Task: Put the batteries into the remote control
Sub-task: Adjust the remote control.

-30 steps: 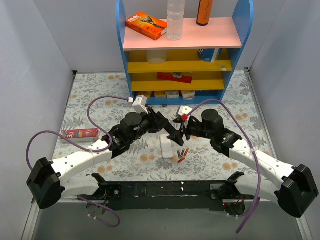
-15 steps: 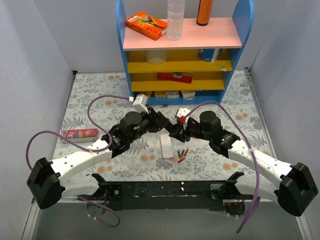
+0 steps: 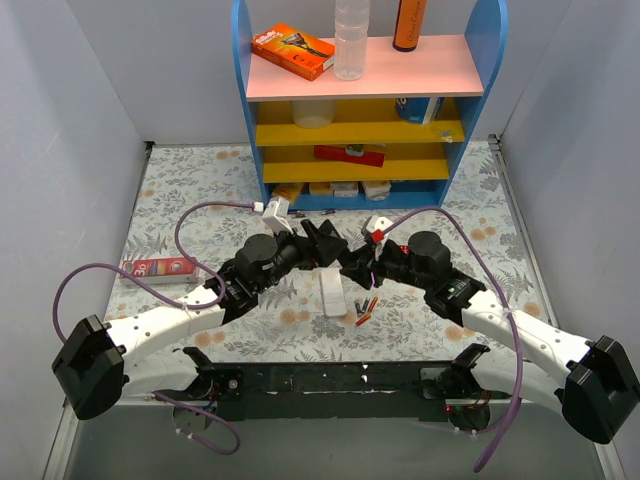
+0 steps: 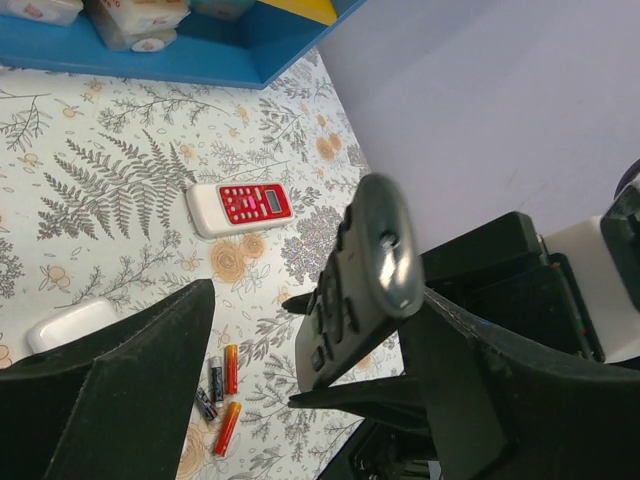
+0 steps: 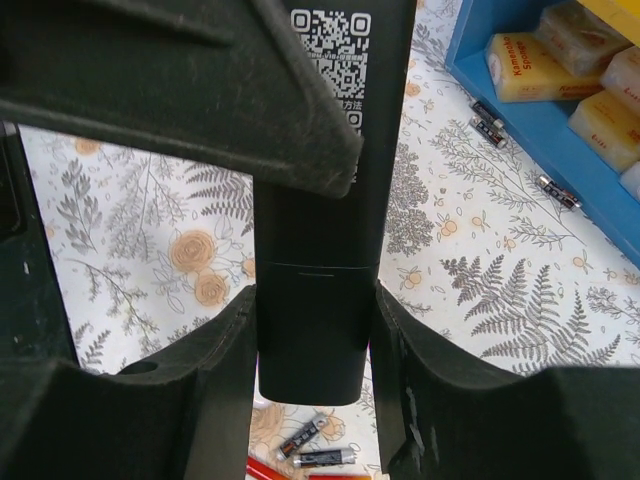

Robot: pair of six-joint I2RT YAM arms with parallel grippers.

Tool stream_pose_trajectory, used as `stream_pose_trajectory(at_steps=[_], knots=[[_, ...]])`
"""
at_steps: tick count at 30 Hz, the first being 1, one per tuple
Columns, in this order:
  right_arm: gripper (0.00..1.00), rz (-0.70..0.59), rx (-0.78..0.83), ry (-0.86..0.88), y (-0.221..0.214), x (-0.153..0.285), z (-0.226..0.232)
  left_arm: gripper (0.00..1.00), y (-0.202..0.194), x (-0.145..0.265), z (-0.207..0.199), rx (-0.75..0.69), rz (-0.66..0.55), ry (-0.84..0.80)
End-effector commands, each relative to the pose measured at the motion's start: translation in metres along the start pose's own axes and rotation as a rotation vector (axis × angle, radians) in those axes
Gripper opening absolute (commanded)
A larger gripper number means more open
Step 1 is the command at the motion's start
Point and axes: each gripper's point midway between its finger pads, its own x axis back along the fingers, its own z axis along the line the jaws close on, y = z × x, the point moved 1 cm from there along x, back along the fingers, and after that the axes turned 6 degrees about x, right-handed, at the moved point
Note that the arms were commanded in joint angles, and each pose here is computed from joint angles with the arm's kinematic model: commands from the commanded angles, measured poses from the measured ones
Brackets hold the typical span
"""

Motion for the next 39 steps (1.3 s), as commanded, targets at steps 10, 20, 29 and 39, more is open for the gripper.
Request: stream_pose_trajectory(at_steps=[10, 20, 29, 39], knots=[[0.01, -0.111, -0.101, -0.058, 0.02, 0.002, 0.0, 0.62, 0.002, -0.005, -0.016, 0.018, -0.023, -0.119], [0.01, -0.108, -0.115, -0.074, 0.019, -0.003, 0.002, 0.25, -0.007, -0.012, -0.007, 0.031, 0.001, -0.09], [0.54, -0.104, -0.077, -0.051, 0.024, -0.003, 0.005, 0.0, 0.002, -0.01, 0.01, 0.053, -0.044, 0.029], [0.66, -0.094, -0.032, -0.049, 0.032, -0.011, 0.0, 0.0, 0.004, -0.01, 0.011, 0.052, -0.044, 0.048]])
